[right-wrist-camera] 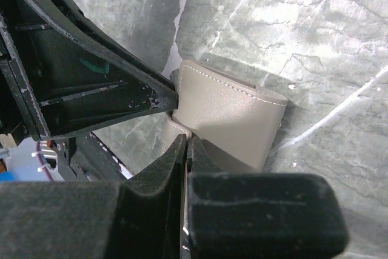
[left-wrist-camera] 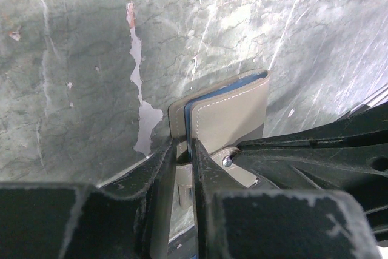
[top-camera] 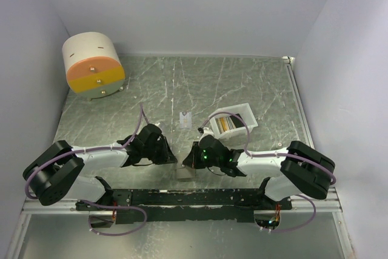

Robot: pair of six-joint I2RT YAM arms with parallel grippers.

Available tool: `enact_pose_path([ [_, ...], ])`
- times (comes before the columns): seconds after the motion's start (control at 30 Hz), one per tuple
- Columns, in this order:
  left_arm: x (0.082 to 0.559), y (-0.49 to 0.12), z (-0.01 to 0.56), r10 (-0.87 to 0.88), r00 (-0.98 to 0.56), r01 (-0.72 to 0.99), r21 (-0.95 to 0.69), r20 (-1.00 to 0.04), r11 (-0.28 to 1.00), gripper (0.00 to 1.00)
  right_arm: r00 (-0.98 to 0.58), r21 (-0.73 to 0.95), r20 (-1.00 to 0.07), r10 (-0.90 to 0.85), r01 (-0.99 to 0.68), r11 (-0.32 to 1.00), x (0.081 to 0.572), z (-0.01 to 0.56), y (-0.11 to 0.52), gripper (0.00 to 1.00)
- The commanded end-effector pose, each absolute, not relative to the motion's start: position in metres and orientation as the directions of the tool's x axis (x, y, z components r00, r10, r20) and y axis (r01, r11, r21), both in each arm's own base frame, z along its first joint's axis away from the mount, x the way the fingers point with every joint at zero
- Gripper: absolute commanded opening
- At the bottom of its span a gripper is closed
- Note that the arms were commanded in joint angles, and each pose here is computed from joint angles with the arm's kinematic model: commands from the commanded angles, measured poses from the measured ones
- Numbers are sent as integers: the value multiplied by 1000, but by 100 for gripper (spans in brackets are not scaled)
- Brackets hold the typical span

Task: Put the credit cards into the card holder
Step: Close the card holder at the center of the board.

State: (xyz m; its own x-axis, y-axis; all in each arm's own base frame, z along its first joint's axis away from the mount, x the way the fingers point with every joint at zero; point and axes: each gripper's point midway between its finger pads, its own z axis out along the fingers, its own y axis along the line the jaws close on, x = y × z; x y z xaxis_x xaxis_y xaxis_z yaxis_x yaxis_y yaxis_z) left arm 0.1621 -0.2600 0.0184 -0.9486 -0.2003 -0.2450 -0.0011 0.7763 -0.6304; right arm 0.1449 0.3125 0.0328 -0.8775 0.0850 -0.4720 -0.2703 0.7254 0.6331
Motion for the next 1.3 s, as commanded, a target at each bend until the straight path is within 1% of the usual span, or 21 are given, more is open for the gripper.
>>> enact_pose_path([
  [0.0,163,-253,11,-193,-949,-7,-595,-249,803,26,-884,586,-464,60,-256,769,138,16,295,0],
  [0.23,162,-252,12,-194,-949,-9,-592,-250,806,26,-879,566,-474,53,-258,783,138,12,288,0],
  [0.3,164,-252,14,-196,-946,-6,-592,-257,806,27,-881,558,-471,42,-261,788,137,8,287,0],
  [0.37,166,-252,18,-193,-944,3,-591,-269,807,30,-884,555,-465,38,-258,791,136,4,286,0],
  [0.53,170,-254,31,-189,-936,24,-590,-296,807,31,-885,550,-464,34,-258,795,135,1,285,0],
  [0.57,170,-256,35,-187,-934,34,-598,-304,801,30,-884,547,-466,33,-259,796,135,1,285,0],
  [0.73,165,-270,55,-160,-929,99,-639,-334,763,21,-878,542,-478,24,-273,795,133,1,281,0],
  [0.87,154,-291,65,-101,-935,169,-679,-339,714,8,-878,544,-478,22,-277,792,132,0,280,0],
  [0.9,151,-296,66,-86,-938,181,-688,-335,703,7,-877,543,-479,19,-279,792,131,0,280,0],
  [1.27,143,-301,46,-63,-950,167,-667,-306,726,7,-875,551,-482,32,-275,787,132,4,280,0],
])
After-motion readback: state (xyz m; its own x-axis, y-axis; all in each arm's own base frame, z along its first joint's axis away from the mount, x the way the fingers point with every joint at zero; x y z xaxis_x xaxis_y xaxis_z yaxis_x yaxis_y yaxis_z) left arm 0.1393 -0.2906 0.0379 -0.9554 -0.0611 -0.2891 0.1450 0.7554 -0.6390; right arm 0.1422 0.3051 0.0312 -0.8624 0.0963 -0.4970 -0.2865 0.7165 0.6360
